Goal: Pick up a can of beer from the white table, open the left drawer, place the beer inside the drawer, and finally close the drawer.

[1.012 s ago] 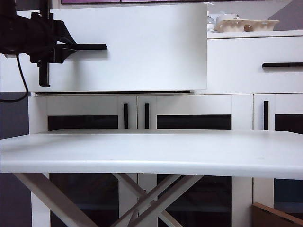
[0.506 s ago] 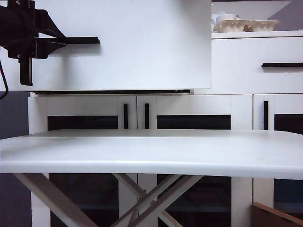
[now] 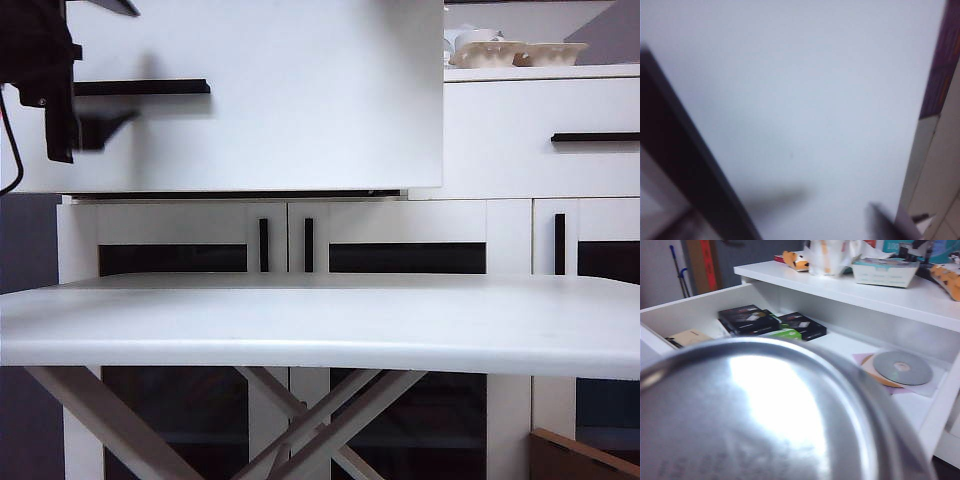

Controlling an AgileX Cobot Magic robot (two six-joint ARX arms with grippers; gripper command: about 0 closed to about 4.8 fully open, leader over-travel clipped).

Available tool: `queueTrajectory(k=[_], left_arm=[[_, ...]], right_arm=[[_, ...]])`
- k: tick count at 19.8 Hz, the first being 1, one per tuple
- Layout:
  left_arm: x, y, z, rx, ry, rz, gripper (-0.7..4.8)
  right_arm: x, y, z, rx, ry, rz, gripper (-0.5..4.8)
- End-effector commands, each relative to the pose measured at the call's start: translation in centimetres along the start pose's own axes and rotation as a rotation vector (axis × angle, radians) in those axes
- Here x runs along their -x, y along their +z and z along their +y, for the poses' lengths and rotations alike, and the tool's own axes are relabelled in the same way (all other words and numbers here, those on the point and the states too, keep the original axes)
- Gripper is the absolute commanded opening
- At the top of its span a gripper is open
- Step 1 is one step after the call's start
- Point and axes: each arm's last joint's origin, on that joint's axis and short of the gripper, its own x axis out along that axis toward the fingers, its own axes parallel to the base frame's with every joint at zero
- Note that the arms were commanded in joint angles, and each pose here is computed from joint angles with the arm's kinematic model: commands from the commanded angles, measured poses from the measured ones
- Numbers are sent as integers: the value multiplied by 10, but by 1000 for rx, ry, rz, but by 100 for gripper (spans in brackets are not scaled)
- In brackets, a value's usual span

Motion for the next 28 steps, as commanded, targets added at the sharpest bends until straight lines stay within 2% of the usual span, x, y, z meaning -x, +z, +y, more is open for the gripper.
queueTrajectory(k=[1, 6, 10, 16, 20, 24, 25, 26, 27, 28], left_arm=[[-1, 0, -5, -3, -42, 33, 479], [1, -2, -4, 23, -38, 86, 479], [4, -3, -2, 16, 51, 110, 479], [10, -2, -8, 8, 82, 121, 479], [19, 0, -20, -57, 98, 141, 479], [34, 2, -41, -147, 54, 165, 479], [38, 3, -48, -164, 30, 176, 438], [41, 3, -53, -177, 3, 190, 330], [44, 3, -59, -179, -39, 217, 189], [46, 3, -63, -183, -68, 240, 93]], right_arm=[[6, 14, 0, 4, -2, -102, 129], [6, 18, 0, 6, -2, -138, 129], [7, 20, 0, 7, -3, -162, 129], [7, 21, 0, 7, -3, -177, 129], [7, 25, 0, 7, -25, -216, 129], [7, 25, -1, 4, -51, -220, 129], [7, 26, -1, 4, -51, -223, 129], [7, 26, -1, 5, -51, -223, 129], [7, 26, -1, 5, -45, -228, 129], [7, 27, -1, 6, -40, -237, 129]])
